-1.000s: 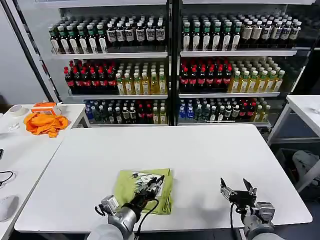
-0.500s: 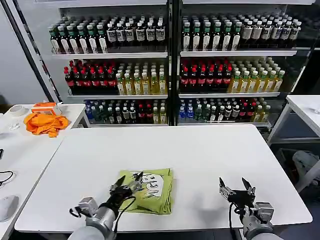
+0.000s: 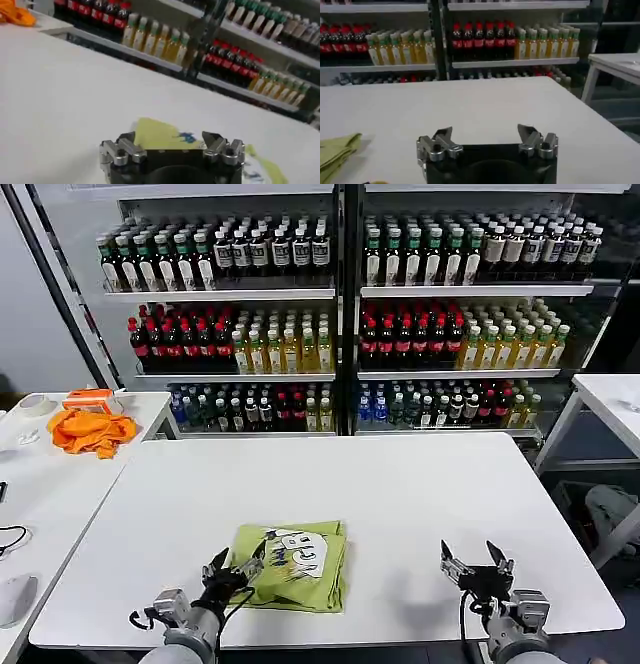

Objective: Fold and organize the clothes.

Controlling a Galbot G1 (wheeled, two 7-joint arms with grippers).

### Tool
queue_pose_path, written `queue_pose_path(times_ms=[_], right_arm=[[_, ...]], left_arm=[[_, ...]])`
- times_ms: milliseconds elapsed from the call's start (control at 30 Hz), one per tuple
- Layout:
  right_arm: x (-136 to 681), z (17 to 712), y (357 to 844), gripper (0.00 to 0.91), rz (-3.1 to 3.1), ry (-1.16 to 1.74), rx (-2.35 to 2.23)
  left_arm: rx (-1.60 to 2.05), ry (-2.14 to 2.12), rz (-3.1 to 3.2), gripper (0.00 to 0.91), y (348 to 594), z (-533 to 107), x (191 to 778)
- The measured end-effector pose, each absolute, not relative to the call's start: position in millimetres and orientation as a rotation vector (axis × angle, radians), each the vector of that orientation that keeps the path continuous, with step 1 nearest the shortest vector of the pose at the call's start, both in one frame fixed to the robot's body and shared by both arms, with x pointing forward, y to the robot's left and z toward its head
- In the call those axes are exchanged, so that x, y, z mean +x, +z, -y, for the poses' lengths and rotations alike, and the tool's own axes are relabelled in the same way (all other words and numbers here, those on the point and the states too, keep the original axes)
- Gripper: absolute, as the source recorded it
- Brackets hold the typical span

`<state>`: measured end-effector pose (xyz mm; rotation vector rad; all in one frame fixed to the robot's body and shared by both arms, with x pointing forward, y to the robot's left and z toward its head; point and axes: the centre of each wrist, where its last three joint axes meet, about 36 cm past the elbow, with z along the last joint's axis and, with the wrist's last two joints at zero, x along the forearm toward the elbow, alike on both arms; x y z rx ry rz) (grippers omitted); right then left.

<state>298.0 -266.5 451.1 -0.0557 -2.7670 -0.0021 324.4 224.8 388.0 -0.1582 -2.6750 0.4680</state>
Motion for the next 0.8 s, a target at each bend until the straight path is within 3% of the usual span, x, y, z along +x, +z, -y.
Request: queue_pose_path(times_ms=[233,300,367,433,567,600,633,667,700,800], right_arm=[[297.7,264.6,451.3,0.907,2.768,-0.003,-0.056],[297.9,264.0,451.4,0.907,2.768,-0.003,-0.054],[298.3,263.2,451.6,0.907,2.768,-0.002,-0.053],[298.6,262.8,451.7,0.907,2.769,-0.001,-0.055],[298.0,263.5,451.5,0.907,2.766,0.001,-0.060],[297.8,263.9,451.4,0.907,2.766,0.002,-0.061],[297.6,264.4,451.4,0.907,2.765,0.004,-0.063],[297.3,264.9,451.3,0.907,2.765,0.005,-0.065],[297.2,265.3,451.3,0.907,2.764,0.005,-0.066],[297.0,265.9,451.5,0.907,2.764,0.006,-0.069]], left_arm=[[-0.163,0.475,2.627,0.907,373.1,-222.1,324.2],[-0.166,0.485,2.621,0.695,372.1,-222.1,325.5],[-0.168,0.498,2.612,0.353,370.8,-222.3,326.8],[-0.167,0.519,2.603,0.282,369.3,-223.4,329.0],[-0.150,0.542,2.599,0.302,367.4,-227.2,333.3],[-0.147,0.543,2.601,0.373,367.4,-228.5,333.5],[-0.141,0.542,2.604,0.534,367.5,-229.7,333.6],[-0.136,0.539,2.607,0.796,367.6,-230.8,333.6],[-0.131,0.536,2.611,0.907,368.0,-232.1,333.9],[-0.115,0.506,2.638,0.907,370.8,-236.9,336.7]])
